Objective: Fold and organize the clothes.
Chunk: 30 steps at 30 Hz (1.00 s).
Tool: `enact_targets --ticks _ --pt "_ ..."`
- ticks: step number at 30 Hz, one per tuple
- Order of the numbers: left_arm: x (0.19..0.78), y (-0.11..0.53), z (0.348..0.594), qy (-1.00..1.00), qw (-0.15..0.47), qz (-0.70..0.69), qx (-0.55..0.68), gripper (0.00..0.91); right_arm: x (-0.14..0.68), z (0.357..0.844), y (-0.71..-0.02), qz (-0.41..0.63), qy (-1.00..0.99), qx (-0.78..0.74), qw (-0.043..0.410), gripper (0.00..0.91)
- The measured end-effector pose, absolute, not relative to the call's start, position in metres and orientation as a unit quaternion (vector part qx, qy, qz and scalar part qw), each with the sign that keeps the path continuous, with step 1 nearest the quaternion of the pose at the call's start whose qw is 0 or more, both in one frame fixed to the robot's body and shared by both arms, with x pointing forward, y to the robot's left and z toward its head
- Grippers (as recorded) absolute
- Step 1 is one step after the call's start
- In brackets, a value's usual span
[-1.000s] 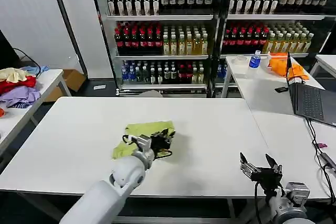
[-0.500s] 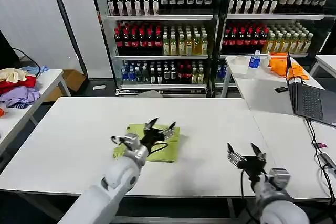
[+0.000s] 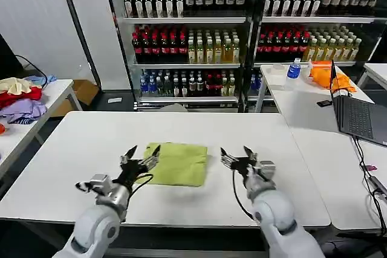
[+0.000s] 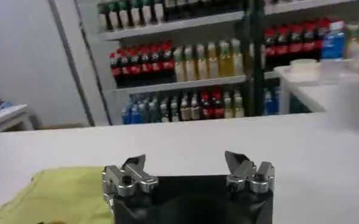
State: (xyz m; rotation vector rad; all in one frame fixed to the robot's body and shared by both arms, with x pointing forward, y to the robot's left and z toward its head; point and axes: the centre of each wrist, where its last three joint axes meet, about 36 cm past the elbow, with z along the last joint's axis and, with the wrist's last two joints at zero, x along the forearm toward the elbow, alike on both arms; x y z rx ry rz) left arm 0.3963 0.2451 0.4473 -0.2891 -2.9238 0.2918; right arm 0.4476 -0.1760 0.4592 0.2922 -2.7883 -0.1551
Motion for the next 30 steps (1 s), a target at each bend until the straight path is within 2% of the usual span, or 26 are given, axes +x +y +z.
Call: enact_targets --ticks 8,9,11,13,15,17,30 --pt "0.375 0.260 0.445 -0.987 0.100 0.103 -0.071 0.907 0.494 0.442 -0.133 -0.050 -0.971 0.131 0.195 0.887" --pt "0.373 0.261 0.444 -0.987 0.101 0.103 -0.069 0.907 0.499 0.440 -0.129 -0.049 -0.970 0.133 0.198 0.675" --pt "0.370 0.264 0.445 -0.988 0.100 0.104 -0.064 0.907 0.507 0.435 -0.120 -0.049 -0.968 0.136 0.207 0.534" --pt "0.367 0.265 0.445 -0.988 0.099 0.106 -0.060 0.907 0.514 0.430 -0.112 -0.048 -0.965 0.139 0.216 0.252" --pt "0.365 0.266 0.445 -0.988 0.099 0.108 -0.058 0.907 0.518 0.425 -0.104 -0.047 -0.963 0.143 0.224 0.081" --pt "0.363 0.266 0.445 -0.987 0.099 0.110 -0.057 0.907 0.523 0.421 -0.097 -0.045 -0.962 0.144 0.229 0.000" --pt "0.360 0.269 0.447 -0.987 0.101 0.118 -0.051 0.907 0.545 0.411 -0.074 -0.040 -0.959 0.137 0.246 0.000"
